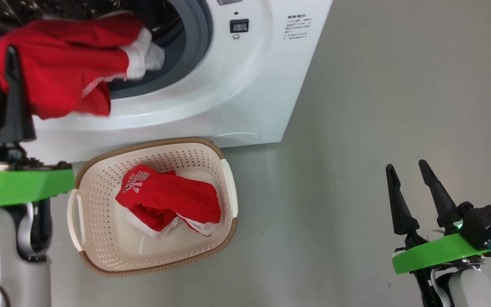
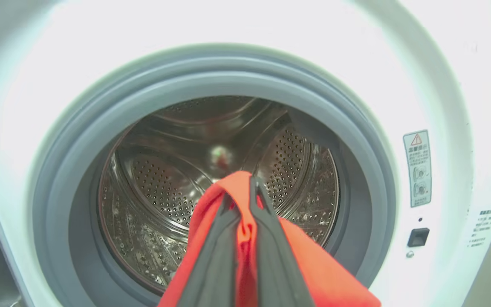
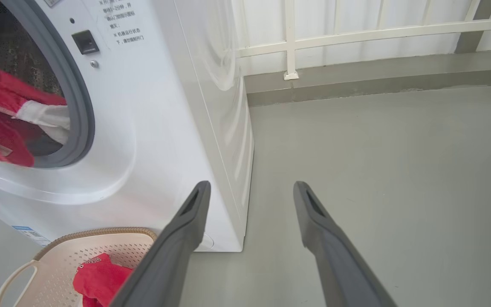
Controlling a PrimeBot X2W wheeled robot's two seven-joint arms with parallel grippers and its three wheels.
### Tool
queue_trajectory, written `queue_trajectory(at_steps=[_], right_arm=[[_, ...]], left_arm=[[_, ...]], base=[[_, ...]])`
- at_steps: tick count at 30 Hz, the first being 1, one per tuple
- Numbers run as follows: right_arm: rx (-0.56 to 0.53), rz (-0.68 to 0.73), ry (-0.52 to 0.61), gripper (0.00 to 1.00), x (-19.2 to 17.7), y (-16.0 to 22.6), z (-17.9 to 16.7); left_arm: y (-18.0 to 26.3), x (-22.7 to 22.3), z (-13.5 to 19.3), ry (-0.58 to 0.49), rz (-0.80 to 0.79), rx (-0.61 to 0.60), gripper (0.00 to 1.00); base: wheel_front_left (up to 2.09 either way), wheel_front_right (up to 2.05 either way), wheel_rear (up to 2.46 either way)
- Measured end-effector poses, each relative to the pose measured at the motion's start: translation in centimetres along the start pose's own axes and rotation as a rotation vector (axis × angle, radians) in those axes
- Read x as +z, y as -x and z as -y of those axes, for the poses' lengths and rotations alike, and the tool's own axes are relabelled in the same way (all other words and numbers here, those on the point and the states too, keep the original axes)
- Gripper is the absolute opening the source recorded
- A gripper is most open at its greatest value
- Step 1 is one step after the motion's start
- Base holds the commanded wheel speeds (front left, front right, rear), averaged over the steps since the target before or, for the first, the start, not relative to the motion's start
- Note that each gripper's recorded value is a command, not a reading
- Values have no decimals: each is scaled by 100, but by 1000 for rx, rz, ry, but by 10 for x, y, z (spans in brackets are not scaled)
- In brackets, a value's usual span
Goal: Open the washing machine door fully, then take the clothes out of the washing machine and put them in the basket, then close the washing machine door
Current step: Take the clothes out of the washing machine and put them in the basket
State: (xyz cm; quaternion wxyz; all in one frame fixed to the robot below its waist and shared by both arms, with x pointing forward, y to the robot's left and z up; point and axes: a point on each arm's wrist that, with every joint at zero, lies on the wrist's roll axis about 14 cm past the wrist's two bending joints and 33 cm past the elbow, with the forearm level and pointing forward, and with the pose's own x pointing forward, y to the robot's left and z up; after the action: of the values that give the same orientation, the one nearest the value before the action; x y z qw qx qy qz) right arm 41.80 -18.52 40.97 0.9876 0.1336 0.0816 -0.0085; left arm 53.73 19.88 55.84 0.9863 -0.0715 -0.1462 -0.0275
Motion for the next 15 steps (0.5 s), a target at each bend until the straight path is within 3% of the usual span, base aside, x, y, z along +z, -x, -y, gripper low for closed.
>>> queue_trajectory(at_steps=[9,15], right_arm=[[0,4,2,100,1,-1,0],[-6,2,2,100,0,-1,2]], left_arm=[[9,56,3,5,177,10,0],[16,39,0,7,123,18,0]], base=[[0,0,0],[0,0,0]])
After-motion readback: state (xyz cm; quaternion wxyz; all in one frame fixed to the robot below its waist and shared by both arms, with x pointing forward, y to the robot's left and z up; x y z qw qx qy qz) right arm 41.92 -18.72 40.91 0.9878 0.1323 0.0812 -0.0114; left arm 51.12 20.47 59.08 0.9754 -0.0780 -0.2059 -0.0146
